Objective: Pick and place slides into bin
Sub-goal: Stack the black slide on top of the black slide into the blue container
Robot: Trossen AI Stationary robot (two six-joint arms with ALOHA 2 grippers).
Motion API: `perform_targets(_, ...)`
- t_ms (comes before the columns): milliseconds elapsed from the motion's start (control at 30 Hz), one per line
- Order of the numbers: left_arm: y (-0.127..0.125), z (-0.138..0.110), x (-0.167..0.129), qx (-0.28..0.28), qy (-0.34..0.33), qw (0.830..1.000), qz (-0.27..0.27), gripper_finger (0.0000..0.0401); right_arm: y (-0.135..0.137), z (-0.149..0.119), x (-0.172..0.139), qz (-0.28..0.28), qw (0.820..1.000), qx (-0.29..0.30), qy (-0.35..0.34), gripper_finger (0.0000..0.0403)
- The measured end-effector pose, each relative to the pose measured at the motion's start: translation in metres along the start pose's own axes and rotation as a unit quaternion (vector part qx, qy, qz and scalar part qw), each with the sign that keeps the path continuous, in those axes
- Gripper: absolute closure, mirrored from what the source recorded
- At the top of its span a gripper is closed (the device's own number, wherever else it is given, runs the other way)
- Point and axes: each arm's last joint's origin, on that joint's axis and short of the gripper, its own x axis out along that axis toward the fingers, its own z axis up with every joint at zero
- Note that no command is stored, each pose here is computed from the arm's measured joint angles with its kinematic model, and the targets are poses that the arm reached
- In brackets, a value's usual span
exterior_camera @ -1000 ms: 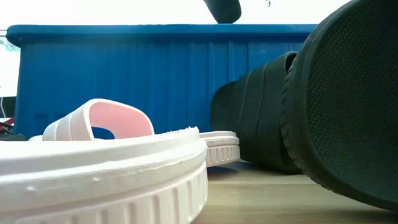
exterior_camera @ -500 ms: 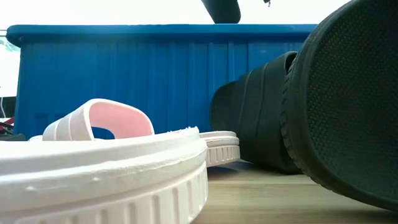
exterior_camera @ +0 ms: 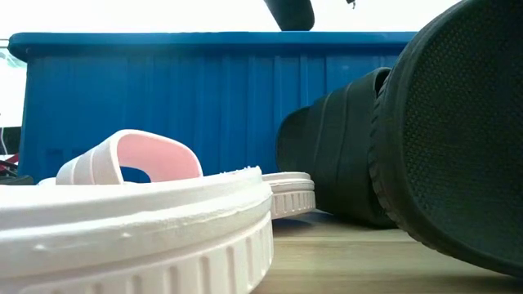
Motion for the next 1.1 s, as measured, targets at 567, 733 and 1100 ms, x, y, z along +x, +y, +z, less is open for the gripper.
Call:
perform_targets(567, 0.003, 0.002, 0.0, -0.027, -0.015, 0.999, 0.007, 0.027, 0.0, -0.002, 0.0, -0.011, 0.999, 0.0, 0.03, 0.0344)
perform_targets(733, 0.004, 0.002, 0.0, -0.044, -0.015, 0.999, 0.007, 0.0208, -0.001, -0.002, 0.0, -0.014, 1.0, 0.002, 0.028, 0.0344)
perform_targets(1100, 0.026, 0.006, -0.021, -0.181, -0.035, 0.983, 0.009, 0.0142, -0.003, -0.005, 0.001, -0.017, 0.999, 0.029, 0.032, 0.0345)
